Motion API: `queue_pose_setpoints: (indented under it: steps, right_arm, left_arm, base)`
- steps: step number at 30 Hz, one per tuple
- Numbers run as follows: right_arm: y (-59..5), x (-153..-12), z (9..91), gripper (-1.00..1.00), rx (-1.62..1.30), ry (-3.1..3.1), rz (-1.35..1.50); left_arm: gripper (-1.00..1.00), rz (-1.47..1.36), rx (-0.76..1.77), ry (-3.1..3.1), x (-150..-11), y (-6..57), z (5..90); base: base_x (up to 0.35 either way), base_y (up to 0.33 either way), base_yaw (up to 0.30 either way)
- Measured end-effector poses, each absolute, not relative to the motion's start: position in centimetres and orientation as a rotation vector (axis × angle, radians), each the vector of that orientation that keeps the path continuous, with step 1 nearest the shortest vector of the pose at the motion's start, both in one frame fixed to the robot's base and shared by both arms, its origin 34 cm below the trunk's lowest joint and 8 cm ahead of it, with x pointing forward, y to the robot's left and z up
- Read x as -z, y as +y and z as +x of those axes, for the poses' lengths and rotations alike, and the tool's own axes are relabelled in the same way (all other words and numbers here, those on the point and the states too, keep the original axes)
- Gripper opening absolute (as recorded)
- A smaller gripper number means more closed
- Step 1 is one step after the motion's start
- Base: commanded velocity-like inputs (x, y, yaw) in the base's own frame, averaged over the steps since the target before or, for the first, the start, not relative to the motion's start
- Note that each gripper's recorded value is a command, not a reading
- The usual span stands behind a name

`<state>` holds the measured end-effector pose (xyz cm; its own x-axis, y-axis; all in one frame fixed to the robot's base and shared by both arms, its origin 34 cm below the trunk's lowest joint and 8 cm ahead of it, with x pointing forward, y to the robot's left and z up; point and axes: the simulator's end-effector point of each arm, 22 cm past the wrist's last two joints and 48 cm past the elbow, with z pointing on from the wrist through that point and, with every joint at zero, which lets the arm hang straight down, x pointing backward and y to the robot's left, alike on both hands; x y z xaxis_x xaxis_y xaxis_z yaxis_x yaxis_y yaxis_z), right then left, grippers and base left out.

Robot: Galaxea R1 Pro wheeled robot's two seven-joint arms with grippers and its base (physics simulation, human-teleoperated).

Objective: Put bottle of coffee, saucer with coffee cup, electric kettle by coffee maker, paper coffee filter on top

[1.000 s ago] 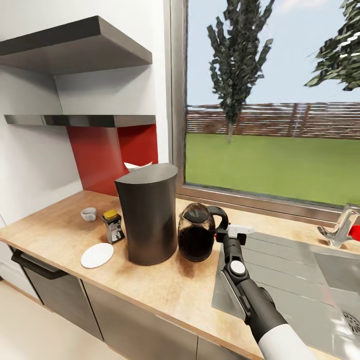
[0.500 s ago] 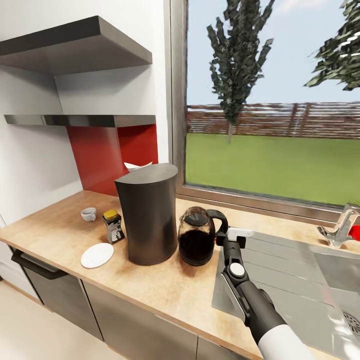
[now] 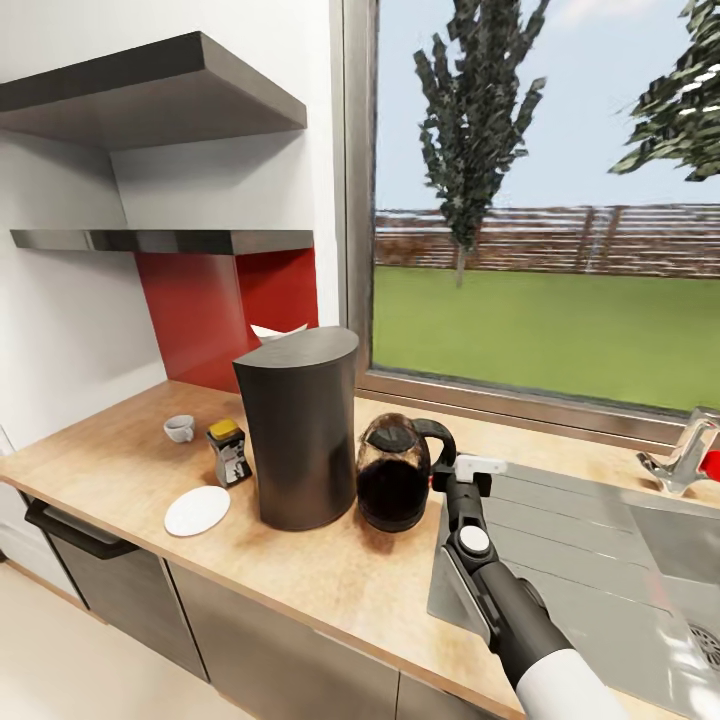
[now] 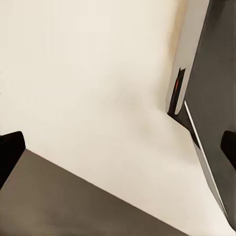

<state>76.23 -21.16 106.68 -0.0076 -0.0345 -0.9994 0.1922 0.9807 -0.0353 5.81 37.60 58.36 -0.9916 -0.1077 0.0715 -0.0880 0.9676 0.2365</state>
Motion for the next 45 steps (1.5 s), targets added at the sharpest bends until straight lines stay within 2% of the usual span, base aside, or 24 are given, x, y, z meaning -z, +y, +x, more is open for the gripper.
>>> queue_pose_setpoints:
  steps: [10,11,45]
  right_arm:
    - [-21.1,-106.6,76.2,-1.00,0.179,1.571,0.124]
    - [-21.1,-106.6,76.2,1.00,0.179,1.571,0.123]
    - [-21.1,-105.6,76.2,1.00,0.187,1.590,0.114]
  left_arm:
    - [1.00,0.150,0.360,-3.033,-58.4,37.7,5.8]
    - [1.00,0.151,0.360,-3.033,-58.4,37.7,5.8]
    - [1.00,0.149,0.357,-3.032,-58.3,37.4,5.8]
  base:
    - [0.000,0.000,0.000]
    - [0.000,0.000,0.000]
    - [-0.008,0.000,0.000]
